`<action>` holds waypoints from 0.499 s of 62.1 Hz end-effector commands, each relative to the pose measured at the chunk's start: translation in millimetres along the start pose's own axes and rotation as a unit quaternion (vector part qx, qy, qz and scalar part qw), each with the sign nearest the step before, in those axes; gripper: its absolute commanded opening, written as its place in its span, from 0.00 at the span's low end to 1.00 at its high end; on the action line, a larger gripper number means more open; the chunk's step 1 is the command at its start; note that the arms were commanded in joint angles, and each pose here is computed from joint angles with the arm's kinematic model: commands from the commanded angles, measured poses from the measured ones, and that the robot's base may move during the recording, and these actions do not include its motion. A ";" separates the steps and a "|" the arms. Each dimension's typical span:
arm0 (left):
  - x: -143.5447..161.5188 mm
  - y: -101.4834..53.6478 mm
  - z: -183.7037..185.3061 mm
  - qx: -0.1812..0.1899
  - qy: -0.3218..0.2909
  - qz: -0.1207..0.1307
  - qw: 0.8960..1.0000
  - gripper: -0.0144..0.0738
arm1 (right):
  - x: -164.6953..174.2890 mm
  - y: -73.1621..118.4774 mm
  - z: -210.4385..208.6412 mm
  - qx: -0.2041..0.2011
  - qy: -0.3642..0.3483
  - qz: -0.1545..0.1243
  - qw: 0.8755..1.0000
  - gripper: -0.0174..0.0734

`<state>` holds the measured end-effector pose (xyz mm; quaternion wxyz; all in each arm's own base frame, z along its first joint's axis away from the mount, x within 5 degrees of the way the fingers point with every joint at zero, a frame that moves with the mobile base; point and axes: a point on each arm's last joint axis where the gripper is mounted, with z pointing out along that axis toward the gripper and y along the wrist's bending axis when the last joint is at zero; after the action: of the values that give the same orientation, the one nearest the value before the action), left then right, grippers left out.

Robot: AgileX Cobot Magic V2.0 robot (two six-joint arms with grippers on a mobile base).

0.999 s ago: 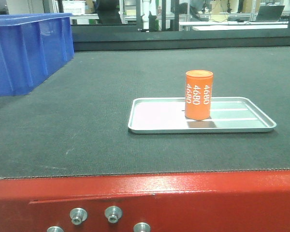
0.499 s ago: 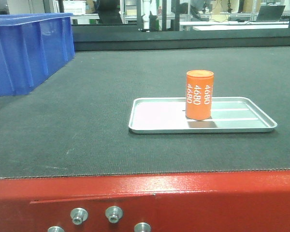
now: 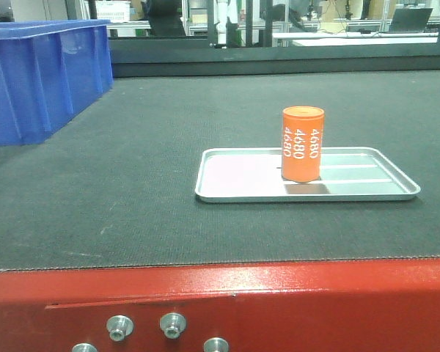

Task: Grab orange capacitor from left shelf to right conveyor

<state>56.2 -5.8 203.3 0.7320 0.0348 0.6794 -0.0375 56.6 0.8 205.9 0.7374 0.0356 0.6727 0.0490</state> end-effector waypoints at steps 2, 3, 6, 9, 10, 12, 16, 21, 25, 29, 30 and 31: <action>-9.6 -0.4 0.3 0.003 -0.041 0.000 0.999 0.04 | -10.4 2.1 -2.3 -0.012 -0.065 -0.014 0.998 0.25; -9.6 -0.3 0.3 0.003 -0.041 -0.003 0.999 0.04 | -10.6 2.2 -2.3 -0.012 -0.066 -0.018 0.998 0.25; -9.6 -0.3 0.3 0.003 -0.041 -0.003 0.999 0.04 | -11.0 2.7 -2.4 -0.014 -0.069 -0.034 0.997 0.25; -9.6 -0.3 0.3 0.003 -0.041 -0.003 0.999 0.04 | -11.0 2.9 -2.4 -0.014 -0.069 -0.040 0.997 0.25; -9.6 -0.3 0.3 0.003 -0.041 -0.003 0.999 0.04 | -10.9 2.9 -2.4 -0.014 -0.069 -0.040 0.997 0.25; -9.6 -0.3 0.3 0.003 -0.041 -0.003 0.999 0.04 | -10.8 2.9 -2.4 -0.014 -0.068 -0.040 0.997 0.25; -9.6 -0.3 0.3 0.003 -0.041 -0.003 0.999 0.04 | -10.8 2.9 -2.4 -0.014 -0.068 -0.040 0.997 0.25; -9.6 -0.3 0.3 0.003 -0.041 -0.003 0.999 0.04 | -11.0 2.9 -2.4 -0.014 -0.069 -0.039 0.997 0.25; -9.6 -0.3 0.3 0.003 -0.041 -0.003 0.999 0.04 | -11.1 2.9 -2.4 -0.014 -0.069 -0.039 0.997 0.25; -9.6 -0.3 0.3 0.003 -0.041 -0.003 0.999 0.04 | -11.1 2.8 -2.4 -0.014 -0.070 -0.035 0.997 0.25; -9.6 -0.3 0.3 0.003 -0.041 -0.003 0.999 0.04 | -11.1 2.7 -2.4 -0.014 -0.070 -0.033 0.997 0.25; -9.6 -0.3 0.3 0.003 -0.041 -0.003 0.999 0.04 | -11.1 2.6 -2.4 -0.014 -0.070 -0.030 0.997 0.25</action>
<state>56.2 -5.8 203.3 0.7320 0.0348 0.6794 -0.0375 56.3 1.2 208.2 0.7475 0.0122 0.6636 0.0272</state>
